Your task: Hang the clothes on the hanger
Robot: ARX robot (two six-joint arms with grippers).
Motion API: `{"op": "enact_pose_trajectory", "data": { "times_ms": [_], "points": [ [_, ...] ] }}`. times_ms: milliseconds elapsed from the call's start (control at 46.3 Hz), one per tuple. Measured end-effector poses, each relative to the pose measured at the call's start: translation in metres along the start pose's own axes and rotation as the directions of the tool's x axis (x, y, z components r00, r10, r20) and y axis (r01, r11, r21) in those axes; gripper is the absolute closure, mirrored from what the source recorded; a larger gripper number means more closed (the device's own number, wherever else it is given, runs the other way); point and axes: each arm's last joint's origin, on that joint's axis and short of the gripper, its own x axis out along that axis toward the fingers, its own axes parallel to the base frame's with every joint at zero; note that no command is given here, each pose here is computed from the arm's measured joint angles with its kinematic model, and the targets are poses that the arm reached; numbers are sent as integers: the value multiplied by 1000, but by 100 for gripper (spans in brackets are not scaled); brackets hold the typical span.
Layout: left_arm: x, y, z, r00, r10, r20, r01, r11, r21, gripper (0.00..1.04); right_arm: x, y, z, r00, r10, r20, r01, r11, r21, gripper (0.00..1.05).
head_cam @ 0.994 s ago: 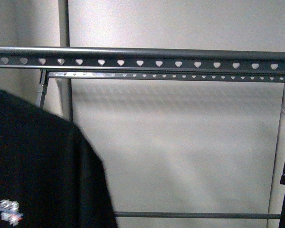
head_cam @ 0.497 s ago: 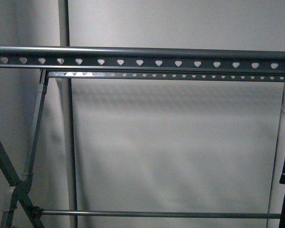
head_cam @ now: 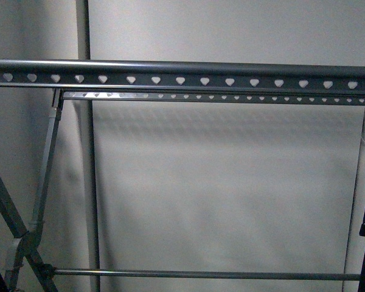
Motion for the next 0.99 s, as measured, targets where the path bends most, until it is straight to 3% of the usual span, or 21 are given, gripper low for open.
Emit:
{"op": "enact_pose_trajectory", "data": {
  "times_ms": [216, 324, 518, 713, 799, 994],
  "points": [
    [39, -26, -1, 999, 29, -25, -29, 1000, -10, 7, 0, 0, 0, 1000, 0, 0, 0, 1000, 0, 7],
    [43, -36, 1, 999, 23, -24, -23, 1000, -7, 28, 0, 0, 0, 1000, 0, 0, 0, 1000, 0, 7],
    [39, -39, 4, 999, -7, -41, 8, 1000, 7, 55, 0, 0, 0, 1000, 0, 0, 0, 1000, 0, 7],
    [31, -36, 5, 996, -54, -75, 57, 998, 34, 83, 0, 0, 0, 1000, 0, 0, 0, 1000, 0, 7],
    [25, -30, 3, 990, -94, -102, 99, 994, 52, 101, 0, 0, 0, 1000, 0, 0, 0, 1000, 0, 7],
    [4, -17, -5, 953, -230, -199, 262, 953, 152, 101, 0, 0, 0, 1000, 0, 0, 0, 1000, 0, 7]
  ]
}}
